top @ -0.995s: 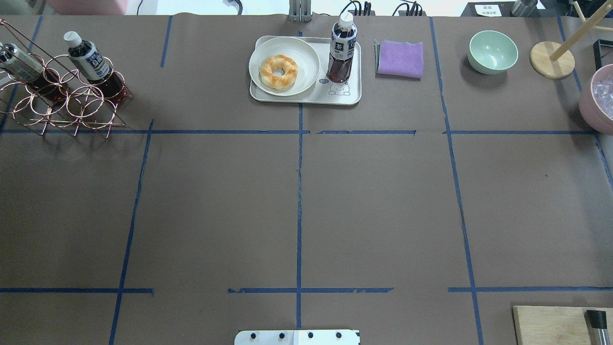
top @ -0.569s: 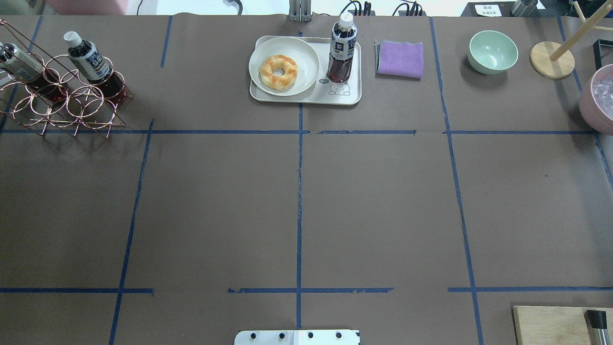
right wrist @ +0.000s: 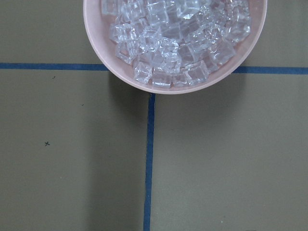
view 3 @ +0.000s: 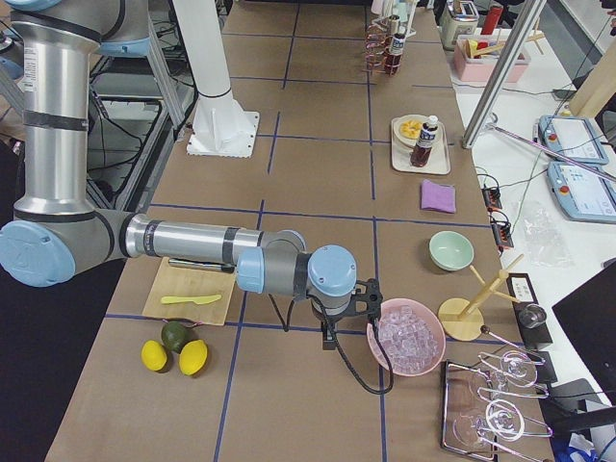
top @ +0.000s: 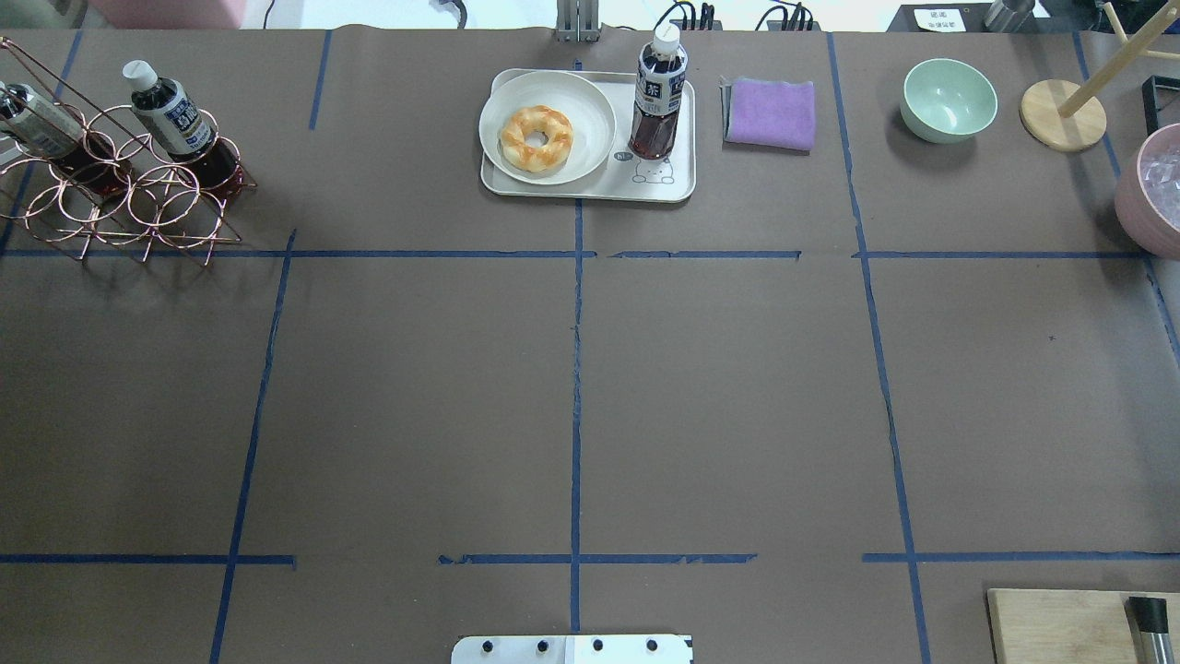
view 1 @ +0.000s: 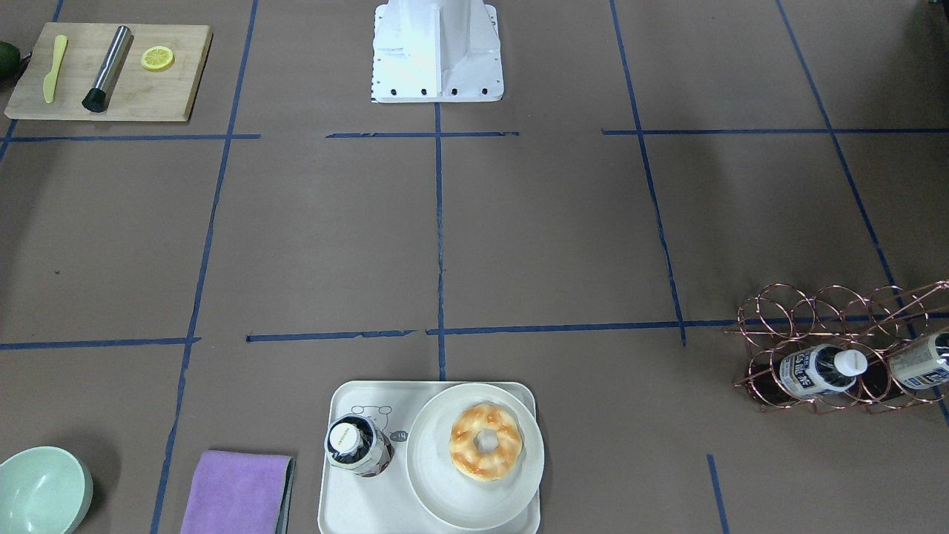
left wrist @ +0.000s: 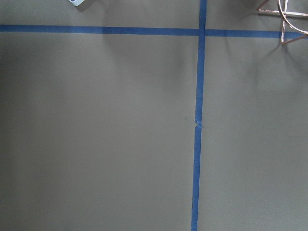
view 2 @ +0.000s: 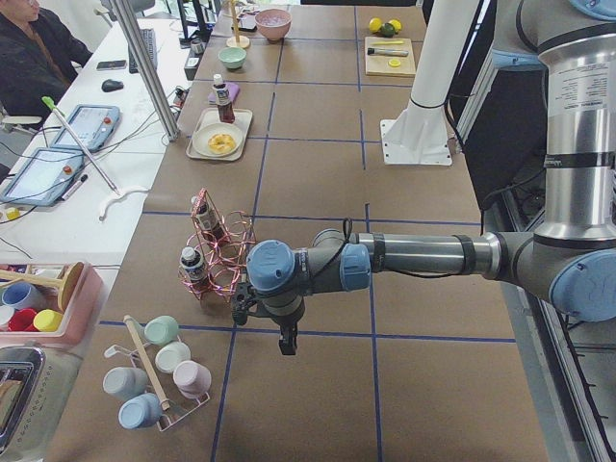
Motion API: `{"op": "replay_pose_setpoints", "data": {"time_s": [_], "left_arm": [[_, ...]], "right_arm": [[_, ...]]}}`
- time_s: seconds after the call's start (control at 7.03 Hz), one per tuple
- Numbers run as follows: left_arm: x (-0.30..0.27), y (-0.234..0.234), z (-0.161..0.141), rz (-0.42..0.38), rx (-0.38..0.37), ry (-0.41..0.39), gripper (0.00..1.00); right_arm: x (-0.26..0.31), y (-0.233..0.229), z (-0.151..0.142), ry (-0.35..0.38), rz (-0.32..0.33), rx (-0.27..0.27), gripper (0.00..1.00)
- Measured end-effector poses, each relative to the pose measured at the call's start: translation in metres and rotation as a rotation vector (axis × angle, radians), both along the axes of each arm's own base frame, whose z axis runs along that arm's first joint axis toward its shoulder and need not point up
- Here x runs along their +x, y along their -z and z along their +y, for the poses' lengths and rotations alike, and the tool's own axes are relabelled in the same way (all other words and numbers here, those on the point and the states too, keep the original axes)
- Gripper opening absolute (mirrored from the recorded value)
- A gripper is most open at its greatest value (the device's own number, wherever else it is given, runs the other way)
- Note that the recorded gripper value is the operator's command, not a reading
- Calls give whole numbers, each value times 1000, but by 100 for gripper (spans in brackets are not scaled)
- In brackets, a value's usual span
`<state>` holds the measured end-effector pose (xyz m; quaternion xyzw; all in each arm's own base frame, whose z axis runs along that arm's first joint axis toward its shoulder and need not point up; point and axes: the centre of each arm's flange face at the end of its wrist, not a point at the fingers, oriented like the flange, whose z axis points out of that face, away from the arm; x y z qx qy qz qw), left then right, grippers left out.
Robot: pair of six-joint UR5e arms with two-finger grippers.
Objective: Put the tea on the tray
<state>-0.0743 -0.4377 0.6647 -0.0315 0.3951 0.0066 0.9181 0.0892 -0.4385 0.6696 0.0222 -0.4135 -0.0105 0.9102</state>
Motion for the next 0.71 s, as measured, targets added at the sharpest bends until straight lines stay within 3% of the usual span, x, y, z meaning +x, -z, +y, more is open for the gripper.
{"op": "replay_pose_setpoints", "data": {"time_s": [0.71], "left_arm": [[0, 0, -2, 0, 1, 0, 100]], "right_arm": [[0, 2, -1, -1, 1, 4, 100]]}}
